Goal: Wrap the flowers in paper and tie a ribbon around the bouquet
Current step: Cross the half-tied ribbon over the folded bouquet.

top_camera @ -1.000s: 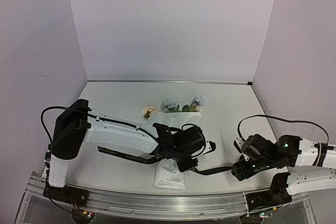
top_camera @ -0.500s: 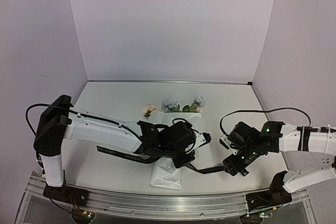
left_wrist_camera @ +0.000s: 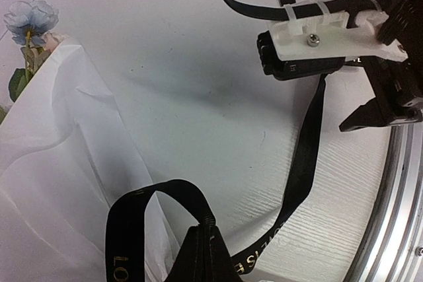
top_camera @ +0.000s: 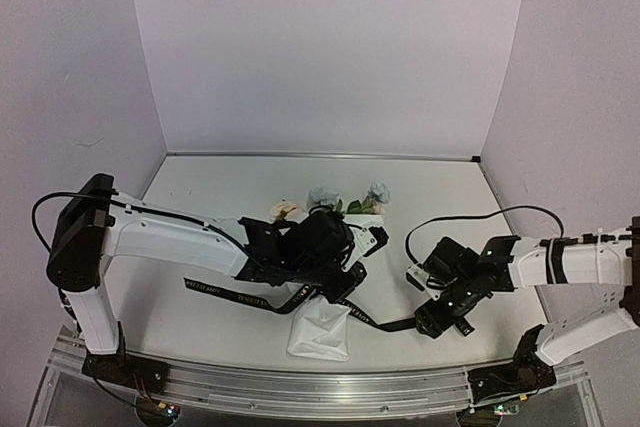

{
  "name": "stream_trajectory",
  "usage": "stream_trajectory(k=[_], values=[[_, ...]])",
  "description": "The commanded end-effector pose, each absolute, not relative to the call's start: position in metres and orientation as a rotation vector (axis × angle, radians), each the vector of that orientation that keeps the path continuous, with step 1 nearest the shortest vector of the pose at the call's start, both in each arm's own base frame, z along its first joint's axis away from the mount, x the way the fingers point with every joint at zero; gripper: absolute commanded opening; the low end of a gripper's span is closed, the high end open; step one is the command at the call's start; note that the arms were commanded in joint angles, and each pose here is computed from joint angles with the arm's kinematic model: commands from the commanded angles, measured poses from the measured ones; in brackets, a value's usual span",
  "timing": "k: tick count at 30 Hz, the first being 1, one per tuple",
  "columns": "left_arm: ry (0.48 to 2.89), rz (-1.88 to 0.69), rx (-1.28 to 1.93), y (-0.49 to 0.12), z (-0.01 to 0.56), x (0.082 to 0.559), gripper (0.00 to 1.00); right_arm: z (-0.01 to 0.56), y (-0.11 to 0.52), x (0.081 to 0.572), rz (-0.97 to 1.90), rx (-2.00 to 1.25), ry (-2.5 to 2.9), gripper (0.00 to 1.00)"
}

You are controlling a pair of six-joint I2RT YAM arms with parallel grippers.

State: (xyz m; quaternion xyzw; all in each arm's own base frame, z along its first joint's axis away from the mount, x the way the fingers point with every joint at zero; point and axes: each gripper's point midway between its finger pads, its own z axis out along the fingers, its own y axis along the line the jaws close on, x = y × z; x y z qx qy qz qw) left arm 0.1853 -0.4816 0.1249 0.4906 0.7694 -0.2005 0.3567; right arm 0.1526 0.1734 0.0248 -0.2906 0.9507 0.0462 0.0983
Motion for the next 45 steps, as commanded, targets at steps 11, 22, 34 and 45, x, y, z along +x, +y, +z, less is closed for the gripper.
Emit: stream_trajectory(k=[11, 22, 34, 45], values=[[1.926, -0.648, 1.203, -0.483, 0.161, 0.183, 0.0, 0.006, 0.148, 0.174, -0.097, -0.775, 2.783, 0.51], [1.923, -0.671, 1.209, -0.483, 0.16, 0.181, 0.0, 0.037, 0.159, 0.186, -0.076, -0.809, 2.716, 0.54], [1.927, -0.682, 1.219, -0.481, 0.159, 0.182, 0.0, 0.011, 0.149, 0.18, -0.059, -0.715, 2.859, 0.57], [1.909, -0.712, 1.219, -0.482, 0.163, 0.179, 0.0, -0.01, 0.153, 0.164, 0.027, -0.598, 2.959, 0.16]])
